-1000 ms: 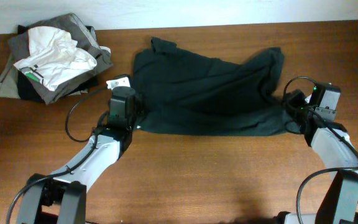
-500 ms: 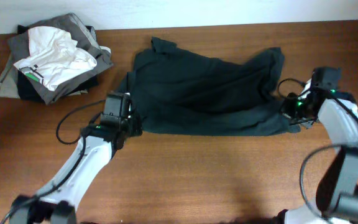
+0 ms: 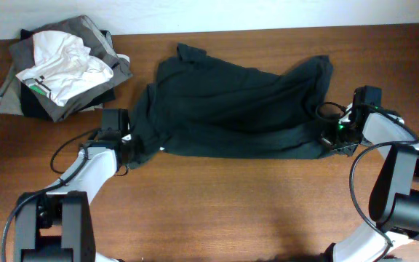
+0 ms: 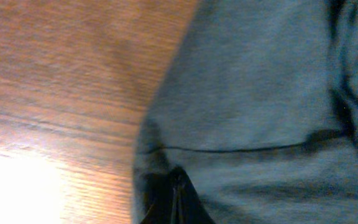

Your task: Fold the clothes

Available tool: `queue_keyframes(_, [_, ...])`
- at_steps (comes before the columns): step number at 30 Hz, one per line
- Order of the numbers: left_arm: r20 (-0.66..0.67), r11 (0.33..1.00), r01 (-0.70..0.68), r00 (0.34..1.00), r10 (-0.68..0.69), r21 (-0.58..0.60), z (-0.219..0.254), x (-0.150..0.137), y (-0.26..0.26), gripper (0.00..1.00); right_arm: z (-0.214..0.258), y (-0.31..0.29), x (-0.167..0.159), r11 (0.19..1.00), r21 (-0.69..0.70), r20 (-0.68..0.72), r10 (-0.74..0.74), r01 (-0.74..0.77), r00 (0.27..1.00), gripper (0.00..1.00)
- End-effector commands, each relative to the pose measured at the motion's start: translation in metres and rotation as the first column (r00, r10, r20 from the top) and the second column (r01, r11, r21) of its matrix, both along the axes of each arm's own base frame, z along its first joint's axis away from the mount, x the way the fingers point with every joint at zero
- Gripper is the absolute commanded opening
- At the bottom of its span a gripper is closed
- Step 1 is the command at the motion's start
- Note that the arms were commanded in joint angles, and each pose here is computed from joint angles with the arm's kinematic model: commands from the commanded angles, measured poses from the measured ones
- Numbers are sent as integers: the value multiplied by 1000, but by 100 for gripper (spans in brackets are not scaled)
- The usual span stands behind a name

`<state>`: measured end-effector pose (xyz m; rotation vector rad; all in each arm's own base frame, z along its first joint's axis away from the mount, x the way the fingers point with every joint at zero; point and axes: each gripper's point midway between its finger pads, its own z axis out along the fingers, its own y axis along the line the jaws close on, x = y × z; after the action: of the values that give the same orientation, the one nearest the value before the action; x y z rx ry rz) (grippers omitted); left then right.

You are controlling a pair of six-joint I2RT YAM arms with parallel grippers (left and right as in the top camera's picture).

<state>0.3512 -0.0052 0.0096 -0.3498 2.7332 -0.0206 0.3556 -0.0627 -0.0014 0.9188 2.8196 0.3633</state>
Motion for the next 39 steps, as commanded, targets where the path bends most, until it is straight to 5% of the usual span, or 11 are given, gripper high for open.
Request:
queue_keyframes(1, [-54,998,-56,997,55,-18,-6,-11,10,1,-20,-3,-20,999,-32,-92,-22,19,996,4])
queue_keyframes(8, [-124,998,-68,990,66,-16,-12,-27,11,1,-32,-11,-42,986,-87,-174,-153,139,973,4])
queue_keyframes(15, [-307,958,-285,910,277,20,3,-82,37,1,-29,-23,-69,965,-87,-264,-263,248,928,4])
queue_keyframes(22, [-175,946,-323,933,314,-23,80,-104,39,1,3,-39,-101,924,-227,-312,-368,307,876,4])
queue_keyframes(26, [-77,950,-303,952,297,-79,106,-104,33,1,46,-63,-98,865,-347,-174,-438,362,882,4])
queue_keyframes(29, [63,969,-181,979,193,-168,128,-71,13,1,87,-38,-60,955,-194,-34,-235,225,971,26])
queue_keyframes(31, [118,976,-106,985,130,-192,135,-58,-6,1,115,23,-28,997,10,129,73,-74,989,28])
queue_keyframes(32, [137,979,-61,987,89,-192,137,-53,-19,1,132,73,-18,953,108,245,252,-285,936,27])
queue_keyframes(35, [133,979,14,991,13,-203,129,-45,-45,1,133,157,-27,844,153,267,466,-514,844,20])
queue_keyframes(39, [44,948,103,995,-95,-301,89,-32,-92,1,108,240,-51,776,239,173,558,-584,812,18])
